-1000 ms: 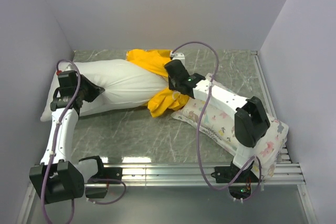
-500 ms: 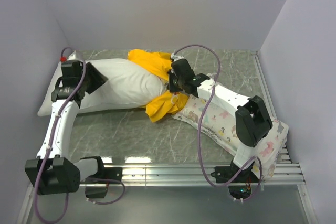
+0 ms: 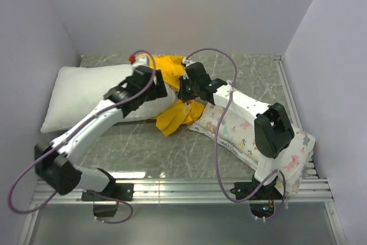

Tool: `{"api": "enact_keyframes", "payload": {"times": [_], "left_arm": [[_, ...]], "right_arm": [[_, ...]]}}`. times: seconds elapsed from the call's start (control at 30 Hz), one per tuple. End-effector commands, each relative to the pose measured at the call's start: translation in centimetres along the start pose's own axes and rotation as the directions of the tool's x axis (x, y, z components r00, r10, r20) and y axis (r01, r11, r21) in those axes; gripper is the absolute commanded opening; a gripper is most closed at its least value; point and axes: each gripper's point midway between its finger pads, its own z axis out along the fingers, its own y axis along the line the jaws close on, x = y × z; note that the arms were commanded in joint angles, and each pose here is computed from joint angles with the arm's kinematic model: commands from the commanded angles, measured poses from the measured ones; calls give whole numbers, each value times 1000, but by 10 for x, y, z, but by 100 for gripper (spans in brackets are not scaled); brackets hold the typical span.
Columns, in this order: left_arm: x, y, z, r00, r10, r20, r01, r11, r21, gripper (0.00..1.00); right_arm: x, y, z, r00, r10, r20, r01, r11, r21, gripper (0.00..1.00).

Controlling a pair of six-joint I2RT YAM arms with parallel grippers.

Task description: Remove the pillowcase from the pillow

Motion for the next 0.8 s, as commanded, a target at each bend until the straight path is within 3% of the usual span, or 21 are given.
{"api": "enact_keyframes", "payload": {"times": [0.0,0.17,0.27,0.3,0.37,0.4,0.43,0.63,0.77], "left_arm": [[32,-3,25,999,14,-33,-17,995,-96,89],[60,2,58,995,47,-90,-61,984,-168,91],[77,15,75,987,97,-131,-127,963,-239,85],[79,21,83,984,113,-137,-147,951,-273,58],[77,26,87,982,132,-137,-167,942,-292,38],[71,29,90,984,126,-130,-160,941,-298,10],[65,31,89,986,120,-119,-151,940,-307,0],[-10,49,68,998,64,5,-59,944,-323,0],[-73,96,45,993,-34,114,70,941,-331,0]], "right_arm": [[-17,39,-1,999,-26,42,30,995,-98,0],[-15,42,-4,999,-26,40,30,993,-112,0],[-18,43,-8,998,-28,51,33,993,-111,0],[-18,42,-9,998,-30,50,35,994,-106,0],[-21,41,-14,998,-31,60,36,995,-95,0],[-25,38,-16,997,-38,73,43,996,-77,0],[-26,36,-19,997,-39,73,43,997,-62,0],[-34,8,-32,993,-65,94,57,995,86,1],[-38,-12,-42,992,-56,114,40,990,138,1]]}}
